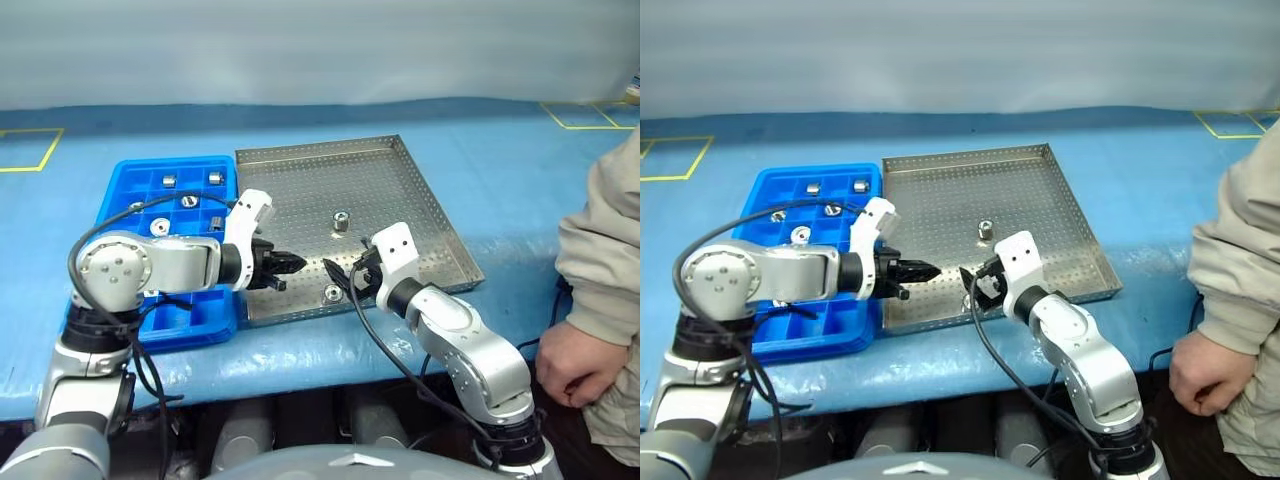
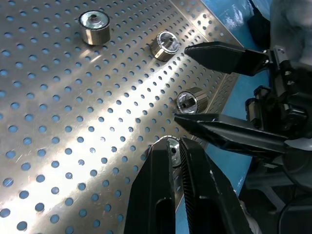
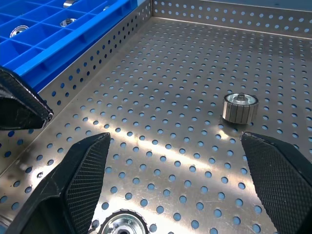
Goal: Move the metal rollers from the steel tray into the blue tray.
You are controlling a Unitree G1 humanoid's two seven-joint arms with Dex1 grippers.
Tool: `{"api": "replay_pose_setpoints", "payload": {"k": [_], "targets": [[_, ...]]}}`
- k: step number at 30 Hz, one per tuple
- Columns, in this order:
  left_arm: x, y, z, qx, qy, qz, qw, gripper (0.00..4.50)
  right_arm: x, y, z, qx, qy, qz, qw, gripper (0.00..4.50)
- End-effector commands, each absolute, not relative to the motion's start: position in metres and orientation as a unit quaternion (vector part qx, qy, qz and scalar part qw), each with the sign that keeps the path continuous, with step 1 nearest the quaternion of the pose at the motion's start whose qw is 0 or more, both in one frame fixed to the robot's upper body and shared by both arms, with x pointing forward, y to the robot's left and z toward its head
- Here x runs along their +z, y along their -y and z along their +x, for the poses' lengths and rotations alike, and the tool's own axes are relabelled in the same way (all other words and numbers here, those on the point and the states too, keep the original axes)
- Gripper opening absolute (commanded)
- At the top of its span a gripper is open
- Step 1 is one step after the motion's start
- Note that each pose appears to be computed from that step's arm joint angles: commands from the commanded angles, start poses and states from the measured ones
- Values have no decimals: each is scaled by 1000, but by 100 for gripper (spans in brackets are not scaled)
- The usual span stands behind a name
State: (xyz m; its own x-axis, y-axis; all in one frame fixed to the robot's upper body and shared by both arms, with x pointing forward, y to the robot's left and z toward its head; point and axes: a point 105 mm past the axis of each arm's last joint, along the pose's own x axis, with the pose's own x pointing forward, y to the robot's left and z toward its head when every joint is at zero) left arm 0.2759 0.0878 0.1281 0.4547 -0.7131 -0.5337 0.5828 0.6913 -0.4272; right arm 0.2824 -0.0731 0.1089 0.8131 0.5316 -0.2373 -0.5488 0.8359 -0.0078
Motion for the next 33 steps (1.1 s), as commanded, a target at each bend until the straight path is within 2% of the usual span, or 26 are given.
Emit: {"api": "replay_pose_setpoints", "payload": {"k": [1, 4, 10, 15, 23, 28, 31, 32, 33], "targets": [[149, -92, 284, -345, -270, -101, 893, 152, 117, 72, 295, 273, -101, -43, 956, 450], [153, -102, 296, -284, -194, -58, 937, 251, 116, 80, 320, 209, -111, -44, 971, 450], [154, -95, 290, -248, -68, 43, 965, 445, 120, 84, 362, 138, -105, -34, 984, 450], [150, -81, 274, -254, 9, 12, 967, 445, 114, 77, 387, 132, -111, -31, 985, 450], [133, -75, 261, -251, 14, 3, 968, 445, 79, 79, 402, 115, -162, -48, 979, 450], [129, -83, 262, -233, 11, 6, 972, 450, 74, 78, 397, 120, -171, -55, 976, 288], [134, -90, 265, -211, 26, -2, 977, 450, 81, 75, 393, 131, -159, -57, 977, 188], [136, -95, 267, -197, 33, -8, 980, 450, 84, 73, 392, 136, -155, -56, 977, 167], [139, -99, 268, -182, 43, -10, 982, 450, 87, 71, 390, 142, -150, -58, 977, 168]]}}
